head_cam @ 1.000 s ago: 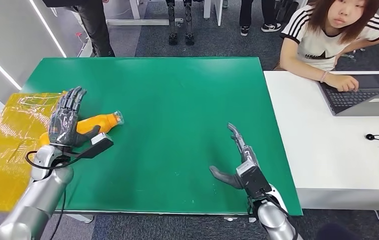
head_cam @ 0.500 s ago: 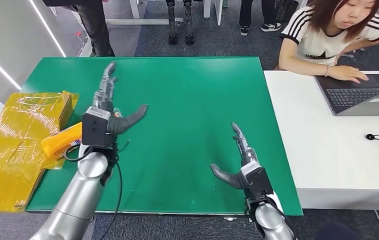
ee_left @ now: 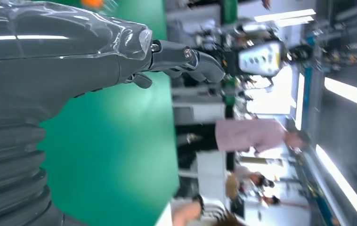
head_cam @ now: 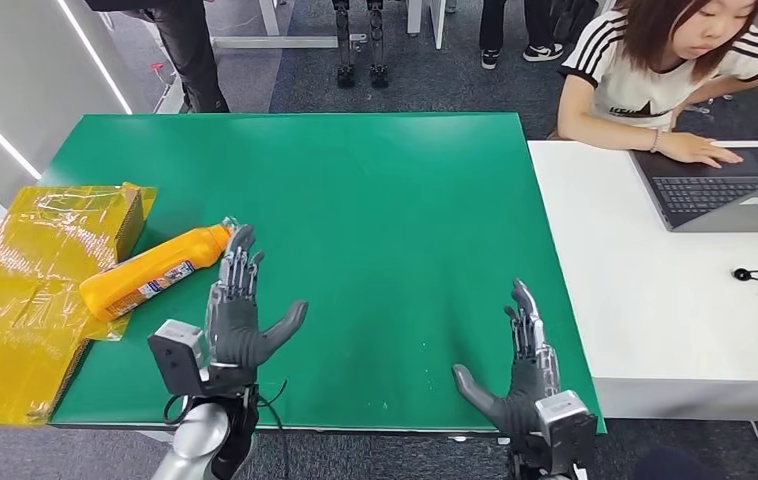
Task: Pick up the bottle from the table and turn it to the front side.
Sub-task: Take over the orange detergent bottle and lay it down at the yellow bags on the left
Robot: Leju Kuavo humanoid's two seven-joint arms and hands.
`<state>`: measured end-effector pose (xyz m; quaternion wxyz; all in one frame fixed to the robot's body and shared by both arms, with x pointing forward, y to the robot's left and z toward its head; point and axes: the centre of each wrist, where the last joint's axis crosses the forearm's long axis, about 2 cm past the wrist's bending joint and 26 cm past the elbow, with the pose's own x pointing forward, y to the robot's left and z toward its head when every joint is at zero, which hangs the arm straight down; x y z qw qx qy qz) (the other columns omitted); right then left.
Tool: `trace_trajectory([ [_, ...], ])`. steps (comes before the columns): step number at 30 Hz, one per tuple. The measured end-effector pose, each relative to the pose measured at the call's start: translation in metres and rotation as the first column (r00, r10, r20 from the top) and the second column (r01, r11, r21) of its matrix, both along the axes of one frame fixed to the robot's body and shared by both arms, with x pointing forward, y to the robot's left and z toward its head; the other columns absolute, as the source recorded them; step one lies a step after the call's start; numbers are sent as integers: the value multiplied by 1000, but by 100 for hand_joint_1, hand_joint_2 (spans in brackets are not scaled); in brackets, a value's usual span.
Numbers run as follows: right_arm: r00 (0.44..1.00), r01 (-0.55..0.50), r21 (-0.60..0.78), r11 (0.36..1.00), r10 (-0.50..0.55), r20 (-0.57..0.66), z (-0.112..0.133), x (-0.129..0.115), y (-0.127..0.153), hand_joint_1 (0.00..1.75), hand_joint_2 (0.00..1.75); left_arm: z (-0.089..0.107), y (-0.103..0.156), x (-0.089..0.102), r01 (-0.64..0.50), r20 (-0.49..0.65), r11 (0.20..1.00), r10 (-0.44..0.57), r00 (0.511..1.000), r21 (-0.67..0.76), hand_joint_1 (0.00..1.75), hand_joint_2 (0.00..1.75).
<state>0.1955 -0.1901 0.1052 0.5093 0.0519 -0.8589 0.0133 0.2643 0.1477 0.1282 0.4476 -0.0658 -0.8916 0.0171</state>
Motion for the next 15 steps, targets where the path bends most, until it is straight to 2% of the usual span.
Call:
trace_trajectory([
  [8,999,51,60,997,-50,-17,5,-20,1,0,175,-14,23,-22,-68,-19,998,68,997,16,0,175],
  [15,997,78,71,994,-79,11,17,-20,3,0,175,-13,23,-22,-66,-12,998,66,998,12,0,175],
])
